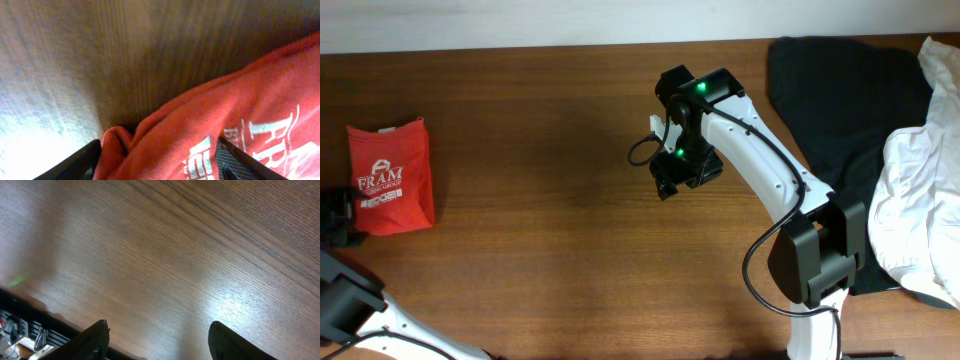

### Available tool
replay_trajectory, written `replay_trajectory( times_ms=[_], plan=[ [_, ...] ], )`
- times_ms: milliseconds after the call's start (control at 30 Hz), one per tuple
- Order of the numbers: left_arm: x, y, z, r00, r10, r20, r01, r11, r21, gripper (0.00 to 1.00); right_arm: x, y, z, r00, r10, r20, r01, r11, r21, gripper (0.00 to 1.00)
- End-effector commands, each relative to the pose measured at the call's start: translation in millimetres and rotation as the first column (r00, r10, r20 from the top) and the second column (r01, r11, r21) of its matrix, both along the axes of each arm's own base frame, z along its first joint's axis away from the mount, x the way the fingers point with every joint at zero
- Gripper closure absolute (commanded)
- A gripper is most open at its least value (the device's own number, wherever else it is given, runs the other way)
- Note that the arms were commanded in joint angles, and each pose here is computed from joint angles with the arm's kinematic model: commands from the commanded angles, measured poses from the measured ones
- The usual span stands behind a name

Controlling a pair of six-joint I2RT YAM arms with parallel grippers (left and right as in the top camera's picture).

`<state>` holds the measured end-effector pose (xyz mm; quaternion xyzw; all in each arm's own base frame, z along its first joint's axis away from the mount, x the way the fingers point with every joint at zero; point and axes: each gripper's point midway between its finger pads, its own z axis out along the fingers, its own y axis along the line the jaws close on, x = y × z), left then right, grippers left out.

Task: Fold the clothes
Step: 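Grasp the folded shirt with the left gripper and drag it to the left edge, then release the folded shirt at the left edge and lift the left gripper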

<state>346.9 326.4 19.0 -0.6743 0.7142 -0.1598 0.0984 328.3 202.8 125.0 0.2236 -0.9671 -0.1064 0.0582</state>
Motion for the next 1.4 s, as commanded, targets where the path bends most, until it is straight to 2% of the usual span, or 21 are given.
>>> replay_trajectory(
  times_ms=[0,167,333,500,633,767,800,933,1233,1367],
  plan=[
    [16,-15,-1,0.990,-0.134,-0.031,0.136,0.988,0.070,0.28,1,-4,-1,1.000,-0.001,0.001,0.001,1.000,-0.009,0.32],
    [44,-26,30,0.969,-0.248,-0.014,0.245,0.947,0.208,0.28,1,-4,-1,1.000,-0.001,0.001,0.001,1.000,-0.010,0.32],
    [47,-20,76,0.970,-0.232,-0.076,0.243,0.895,0.375,0.28,1,-4,-1,1.000,0.000,0.001,0.000,1.000,-0.010,0.32],
    [55,-31,122,0.960,-0.278,-0.030,0.260,0.849,0.460,0.28,1,-4,-1,1.000,0.000,0.002,0.000,1.000,-0.009,0.32],
    [84,-68,149,0.892,-0.451,-0.032,0.393,0.741,0.545,0.28,2,-4,-1,1.000,0.000,0.005,0.000,1.000,-0.008,0.32],
    [113,-124,135,0.769,-0.632,-0.099,0.571,0.608,0.552,0.28,3,-4,-1,1.000,0.000,0.009,0.000,1.000,-0.006,0.32],
    [116,-134,129,0.756,-0.645,-0.115,0.592,0.597,0.542,0.28,3,-4,-1,1.000,-0.001,0.008,0.001,1.000,-0.007,0.32],
    [117,-143,98,0.780,-0.611,-0.137,0.592,0.649,0.477,0.28,2,-4,-1,1.000,0.000,0.007,0.000,1.000,-0.007,0.32],
    [102,-127,49,0.783,-0.579,-0.228,0.619,0.683,0.387,0.28,1,-5,-1,1.000,0.000,0.001,0.000,1.000,-0.010,0.32],
    [89,-129,20,0.765,-0.581,-0.278,0.644,0.700,0.309,0.28,0,-5,-1,1.000,0.000,-0.001,0.000,1.000,-0.011,0.32]
  ],
)
